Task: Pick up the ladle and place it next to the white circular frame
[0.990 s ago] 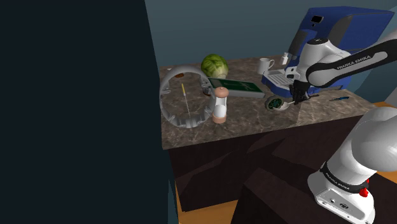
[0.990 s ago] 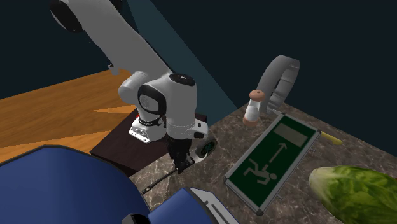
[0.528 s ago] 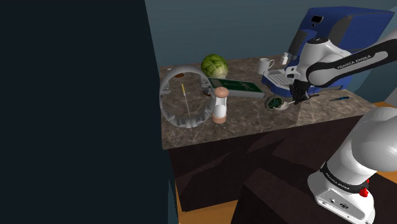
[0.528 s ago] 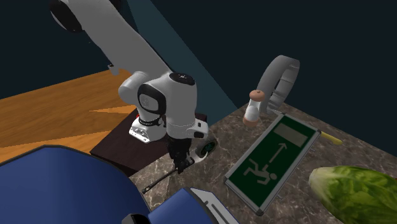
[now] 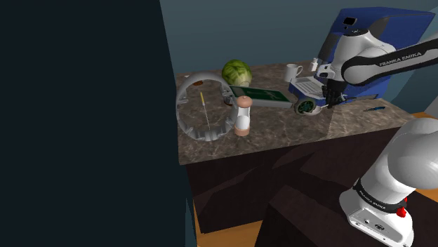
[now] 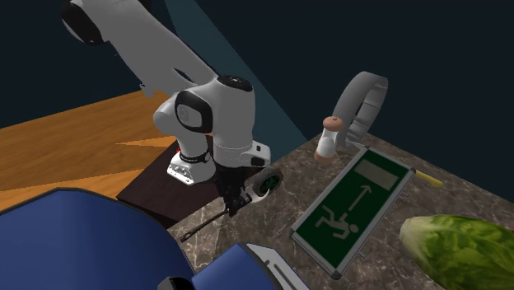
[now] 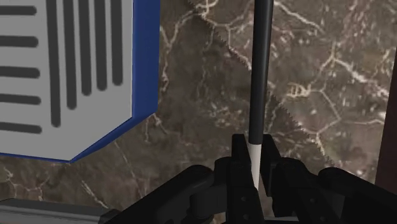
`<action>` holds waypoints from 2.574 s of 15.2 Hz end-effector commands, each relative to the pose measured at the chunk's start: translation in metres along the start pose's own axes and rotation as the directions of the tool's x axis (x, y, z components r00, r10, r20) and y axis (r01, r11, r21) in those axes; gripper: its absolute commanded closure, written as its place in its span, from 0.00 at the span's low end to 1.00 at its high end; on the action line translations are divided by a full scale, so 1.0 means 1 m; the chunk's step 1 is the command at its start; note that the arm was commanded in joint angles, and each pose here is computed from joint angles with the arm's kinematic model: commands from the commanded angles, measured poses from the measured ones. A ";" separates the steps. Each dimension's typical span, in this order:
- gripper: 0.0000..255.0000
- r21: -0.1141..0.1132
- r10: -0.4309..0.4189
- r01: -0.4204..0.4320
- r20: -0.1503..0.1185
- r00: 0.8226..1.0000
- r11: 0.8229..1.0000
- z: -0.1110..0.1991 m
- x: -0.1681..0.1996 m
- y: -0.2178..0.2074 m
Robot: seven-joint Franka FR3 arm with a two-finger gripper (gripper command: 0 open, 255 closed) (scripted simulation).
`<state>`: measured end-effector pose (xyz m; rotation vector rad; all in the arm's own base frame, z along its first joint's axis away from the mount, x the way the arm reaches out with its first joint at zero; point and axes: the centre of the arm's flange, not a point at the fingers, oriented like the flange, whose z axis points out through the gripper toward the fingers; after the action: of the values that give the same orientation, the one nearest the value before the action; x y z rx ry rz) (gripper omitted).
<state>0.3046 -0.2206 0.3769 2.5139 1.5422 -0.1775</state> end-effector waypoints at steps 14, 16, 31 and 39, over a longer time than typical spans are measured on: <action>1.00 0.000 0.000 0.000 0.000 1.000 1.000 -0.077 -0.017 0.008; 1.00 0.000 0.000 0.000 0.000 1.000 1.000 -0.087 -0.019 0.009; 1.00 0.000 0.000 0.000 0.000 1.000 1.000 -0.164 -0.035 0.017; 1.00 0.000 0.000 0.000 0.000 1.000 1.000 -0.205 -0.043 0.021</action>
<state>0.3048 -0.2216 0.5828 2.5141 1.5421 -0.1777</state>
